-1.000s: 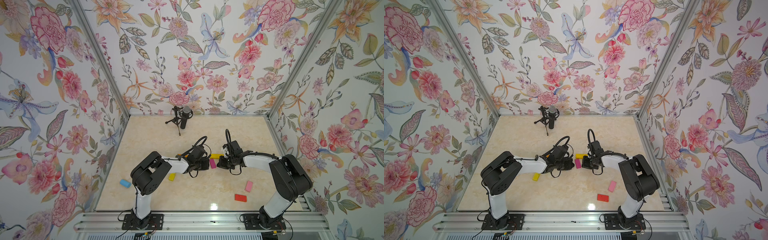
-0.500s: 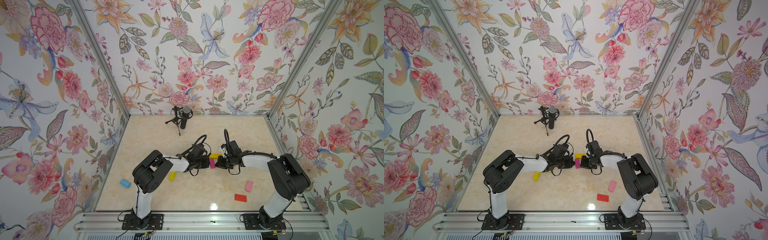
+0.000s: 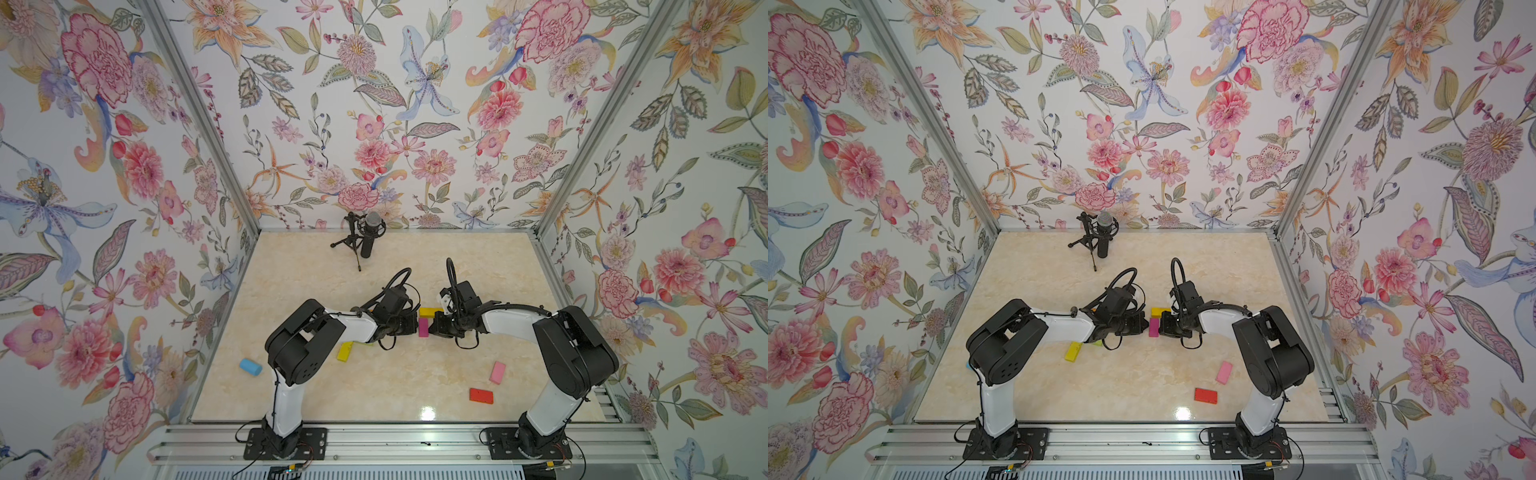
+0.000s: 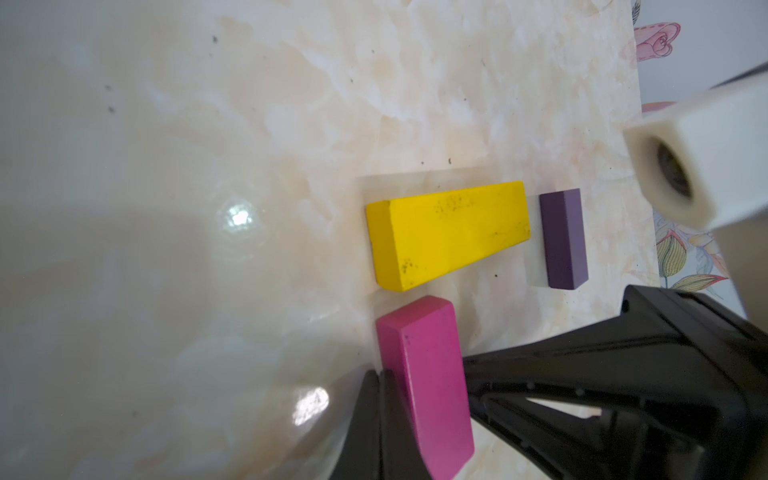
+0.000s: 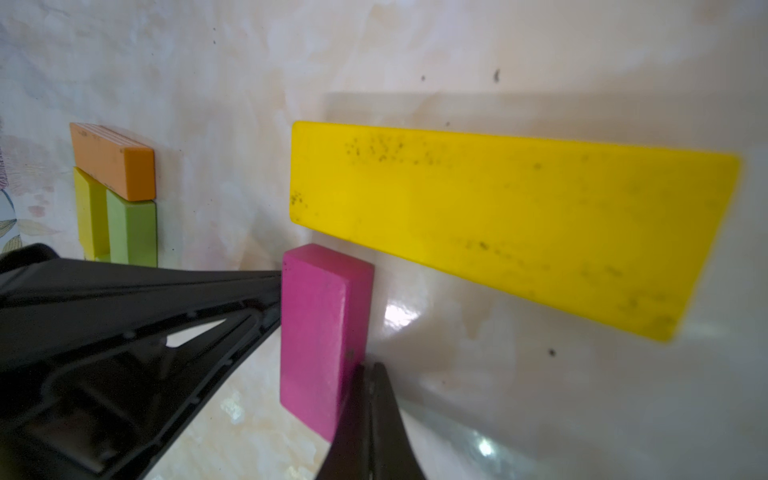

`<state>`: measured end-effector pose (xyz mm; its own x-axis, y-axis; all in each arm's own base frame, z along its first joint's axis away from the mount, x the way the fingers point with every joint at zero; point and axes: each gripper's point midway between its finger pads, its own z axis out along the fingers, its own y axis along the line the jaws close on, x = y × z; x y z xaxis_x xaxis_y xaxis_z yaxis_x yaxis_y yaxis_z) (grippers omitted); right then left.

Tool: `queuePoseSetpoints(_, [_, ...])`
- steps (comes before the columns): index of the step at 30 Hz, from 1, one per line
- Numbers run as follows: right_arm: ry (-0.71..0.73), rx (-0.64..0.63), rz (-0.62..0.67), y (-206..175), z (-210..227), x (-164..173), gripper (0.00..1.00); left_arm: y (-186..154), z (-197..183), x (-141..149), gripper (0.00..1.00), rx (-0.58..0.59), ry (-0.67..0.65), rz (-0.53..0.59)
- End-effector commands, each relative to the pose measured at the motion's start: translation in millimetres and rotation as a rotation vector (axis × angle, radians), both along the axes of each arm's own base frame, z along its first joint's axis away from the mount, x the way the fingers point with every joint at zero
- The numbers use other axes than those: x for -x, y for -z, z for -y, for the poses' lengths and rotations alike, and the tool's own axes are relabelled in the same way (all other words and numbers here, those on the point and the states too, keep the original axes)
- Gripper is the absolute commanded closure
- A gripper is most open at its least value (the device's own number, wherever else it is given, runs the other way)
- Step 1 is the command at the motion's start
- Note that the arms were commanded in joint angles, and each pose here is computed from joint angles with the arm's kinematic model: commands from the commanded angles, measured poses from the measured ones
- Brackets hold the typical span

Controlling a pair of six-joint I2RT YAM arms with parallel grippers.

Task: Assemble the letter p with building blocks
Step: Assemble the building block at the center of the board.

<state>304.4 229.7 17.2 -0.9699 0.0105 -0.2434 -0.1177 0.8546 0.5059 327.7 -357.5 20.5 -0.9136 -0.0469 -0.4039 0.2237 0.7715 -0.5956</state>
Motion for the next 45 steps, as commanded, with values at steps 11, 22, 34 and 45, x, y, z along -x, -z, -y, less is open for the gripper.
queuePoseSetpoints(11, [0.008,0.053,-0.068,22.4,11.9,7.3,1.0,8.2,-3.7,-5.3,1.0,-0.021,-0.006,-0.019])
queuePoseSetpoints(22, [0.009,0.053,-0.073,23.4,15.5,9.3,1.0,6.2,-31.6,8.7,1.0,-0.107,-0.033,-0.015])
queuePoseSetpoints(34, [0.01,0.051,-0.071,23.0,13.2,5.3,1.0,1.1,-14.3,19.0,1.0,-0.048,0.022,-0.017])
queuePoseSetpoints(45, [0.004,0.047,-0.075,24.1,10.6,5.0,1.0,-2.7,5.4,22.1,1.0,-0.018,0.058,-0.013])
